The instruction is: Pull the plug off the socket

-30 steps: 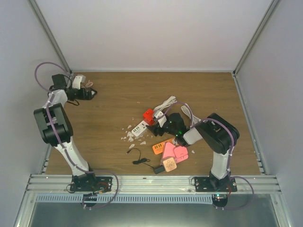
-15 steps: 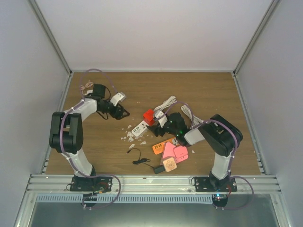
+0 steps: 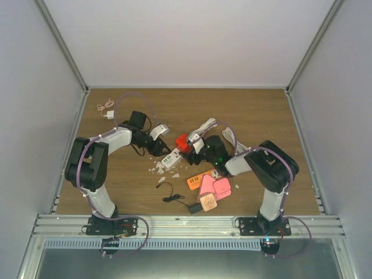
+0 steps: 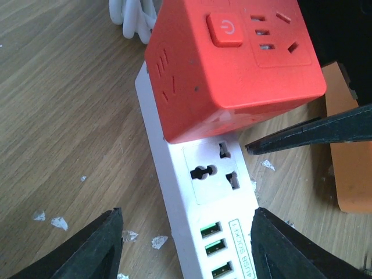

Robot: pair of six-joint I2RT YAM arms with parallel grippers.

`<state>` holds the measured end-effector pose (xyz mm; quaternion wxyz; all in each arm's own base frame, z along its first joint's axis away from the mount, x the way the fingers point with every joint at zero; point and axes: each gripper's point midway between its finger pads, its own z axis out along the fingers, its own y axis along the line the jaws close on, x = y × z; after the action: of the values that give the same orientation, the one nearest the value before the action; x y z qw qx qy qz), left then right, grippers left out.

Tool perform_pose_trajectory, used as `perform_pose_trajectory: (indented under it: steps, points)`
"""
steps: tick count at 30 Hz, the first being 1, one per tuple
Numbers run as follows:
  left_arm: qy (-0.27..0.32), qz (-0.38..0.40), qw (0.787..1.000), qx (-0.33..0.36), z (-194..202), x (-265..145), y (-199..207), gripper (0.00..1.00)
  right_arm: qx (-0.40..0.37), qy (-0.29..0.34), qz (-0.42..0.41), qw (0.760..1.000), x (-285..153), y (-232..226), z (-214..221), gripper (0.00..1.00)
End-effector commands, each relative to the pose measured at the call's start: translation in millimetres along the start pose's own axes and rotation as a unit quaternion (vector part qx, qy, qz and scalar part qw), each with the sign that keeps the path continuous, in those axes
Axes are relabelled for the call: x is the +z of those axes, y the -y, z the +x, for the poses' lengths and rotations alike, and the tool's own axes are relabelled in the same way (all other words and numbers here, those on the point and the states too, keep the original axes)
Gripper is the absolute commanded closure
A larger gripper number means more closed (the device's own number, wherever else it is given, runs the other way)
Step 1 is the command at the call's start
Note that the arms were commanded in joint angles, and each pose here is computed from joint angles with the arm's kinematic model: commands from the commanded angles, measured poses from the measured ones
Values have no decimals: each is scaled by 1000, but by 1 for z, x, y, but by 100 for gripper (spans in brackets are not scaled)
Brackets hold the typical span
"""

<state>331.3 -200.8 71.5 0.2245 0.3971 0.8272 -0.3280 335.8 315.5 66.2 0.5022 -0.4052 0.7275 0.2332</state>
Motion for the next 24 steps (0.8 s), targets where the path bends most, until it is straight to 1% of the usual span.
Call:
perform_pose_trajectory:
  steps: [1,4,8,12,15,18,24]
  points:
    - [16,13,1000,-5,-8,9,6,40,1,21,11,1000,2,6,-20,20]
    - [14,21,999,-20,-8,16,8,43,2,22,11,1000,3,6,-22,22]
    - [7,19,1000,-20,-7,25,8,43,5,23,10,1000,4,6,-23,26]
    - [-6,9,1000,-23,-3,33,5,43,6,23,10,1000,4,6,-23,33]
    - [-17,-3,999,-40,3,40,-1,44,7,24,10,1000,4,6,-24,39]
    - [-27,-15,998,-52,6,44,-6,46,8,27,8,1000,4,5,-26,43]
    - [-39,-19,998,-55,14,48,-4,45,10,30,10,999,3,6,-27,50]
